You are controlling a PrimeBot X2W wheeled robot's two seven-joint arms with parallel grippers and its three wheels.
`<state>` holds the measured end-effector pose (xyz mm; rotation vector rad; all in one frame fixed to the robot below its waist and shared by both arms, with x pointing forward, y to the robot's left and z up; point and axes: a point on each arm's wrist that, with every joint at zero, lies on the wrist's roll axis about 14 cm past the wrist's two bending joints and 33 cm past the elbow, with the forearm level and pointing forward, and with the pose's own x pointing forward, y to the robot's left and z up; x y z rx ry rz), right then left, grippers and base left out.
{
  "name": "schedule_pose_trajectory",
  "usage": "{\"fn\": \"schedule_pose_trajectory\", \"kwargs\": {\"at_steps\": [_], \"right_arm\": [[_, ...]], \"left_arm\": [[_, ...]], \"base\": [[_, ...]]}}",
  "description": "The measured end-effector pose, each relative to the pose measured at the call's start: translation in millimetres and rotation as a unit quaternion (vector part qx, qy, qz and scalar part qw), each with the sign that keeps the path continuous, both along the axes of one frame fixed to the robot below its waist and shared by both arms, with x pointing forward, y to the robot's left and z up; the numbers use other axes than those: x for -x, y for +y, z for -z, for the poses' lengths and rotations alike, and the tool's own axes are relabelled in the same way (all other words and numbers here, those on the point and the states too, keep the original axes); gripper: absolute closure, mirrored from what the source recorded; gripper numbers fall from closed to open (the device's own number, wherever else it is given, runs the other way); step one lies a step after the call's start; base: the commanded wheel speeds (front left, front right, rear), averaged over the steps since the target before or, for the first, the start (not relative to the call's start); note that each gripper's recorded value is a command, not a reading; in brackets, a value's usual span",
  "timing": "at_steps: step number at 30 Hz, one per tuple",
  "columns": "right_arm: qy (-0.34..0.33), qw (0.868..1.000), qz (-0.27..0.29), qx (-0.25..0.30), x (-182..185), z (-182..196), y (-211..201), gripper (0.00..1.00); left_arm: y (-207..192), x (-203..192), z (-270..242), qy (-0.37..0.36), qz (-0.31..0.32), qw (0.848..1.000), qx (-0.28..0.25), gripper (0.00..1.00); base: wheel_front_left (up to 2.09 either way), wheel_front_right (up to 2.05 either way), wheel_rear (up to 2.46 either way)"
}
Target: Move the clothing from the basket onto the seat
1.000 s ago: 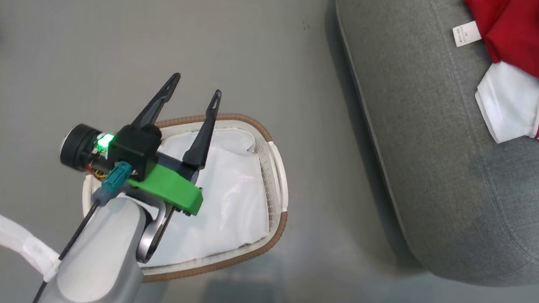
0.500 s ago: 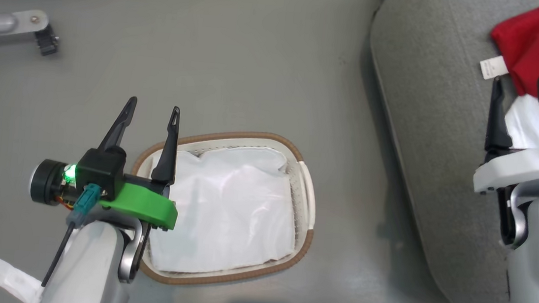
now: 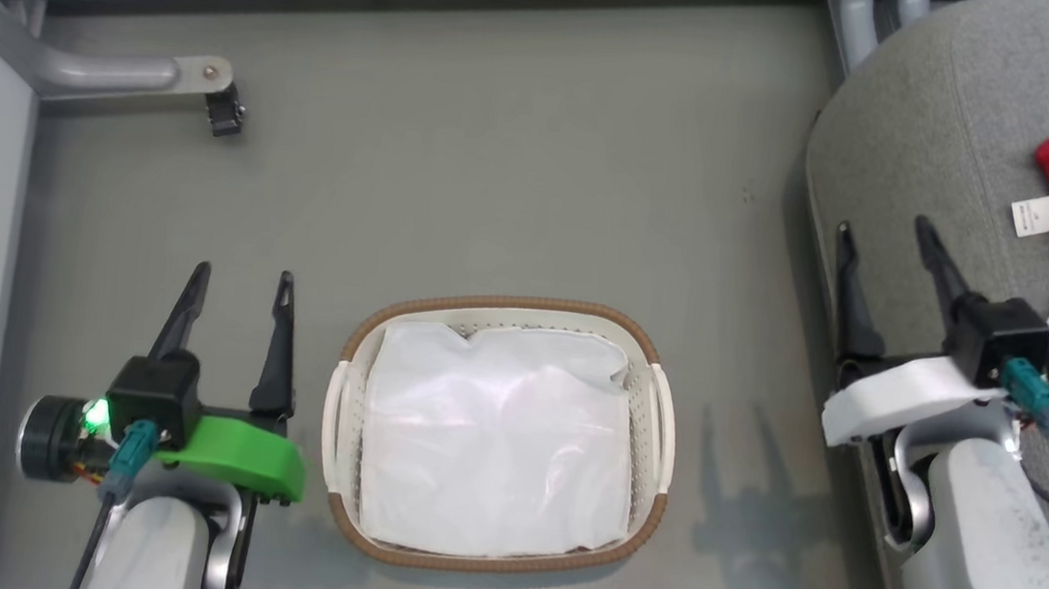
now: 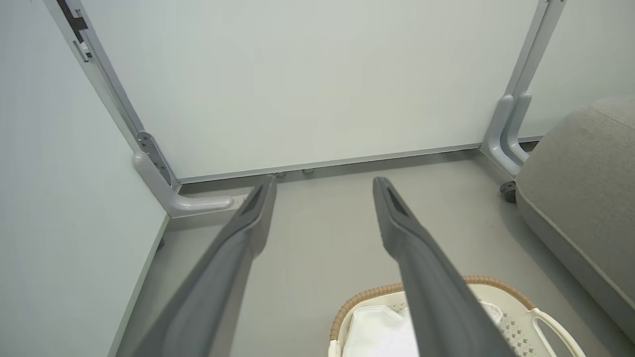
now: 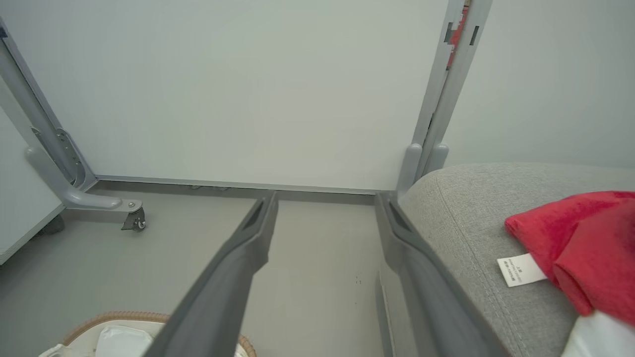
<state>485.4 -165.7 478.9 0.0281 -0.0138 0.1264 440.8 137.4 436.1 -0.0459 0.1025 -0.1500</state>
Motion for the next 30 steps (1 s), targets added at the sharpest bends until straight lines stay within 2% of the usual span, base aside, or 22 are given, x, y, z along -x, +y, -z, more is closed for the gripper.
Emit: {"fn": "schedule_pose_trajectory", "kwargs": {"at_steps": [10, 20, 30], "right_arm": [[0.004, 0.999, -0.029, -0.014, 22, -1, 27, 0.0], [0.021, 0.999, -0.032, -0.026, 57, 5, 31, 0.0], [0.026, 0.998, -0.037, -0.041, 74, 5, 36, 0.0]], "left_arm": [[31, 27, -5, 0.001, -0.043, 0.999, -0.015, 0.0], [44, 62, -4, 0.01, -0.064, 0.998, -0.018, 0.0], [52, 78, -6, 0.01, -0.076, 0.997, -0.015, 0.0]], "base": [[0.0, 0.0, 0.0], [0.0, 0.0, 0.0], [0.0, 0.0, 0.0]]}}
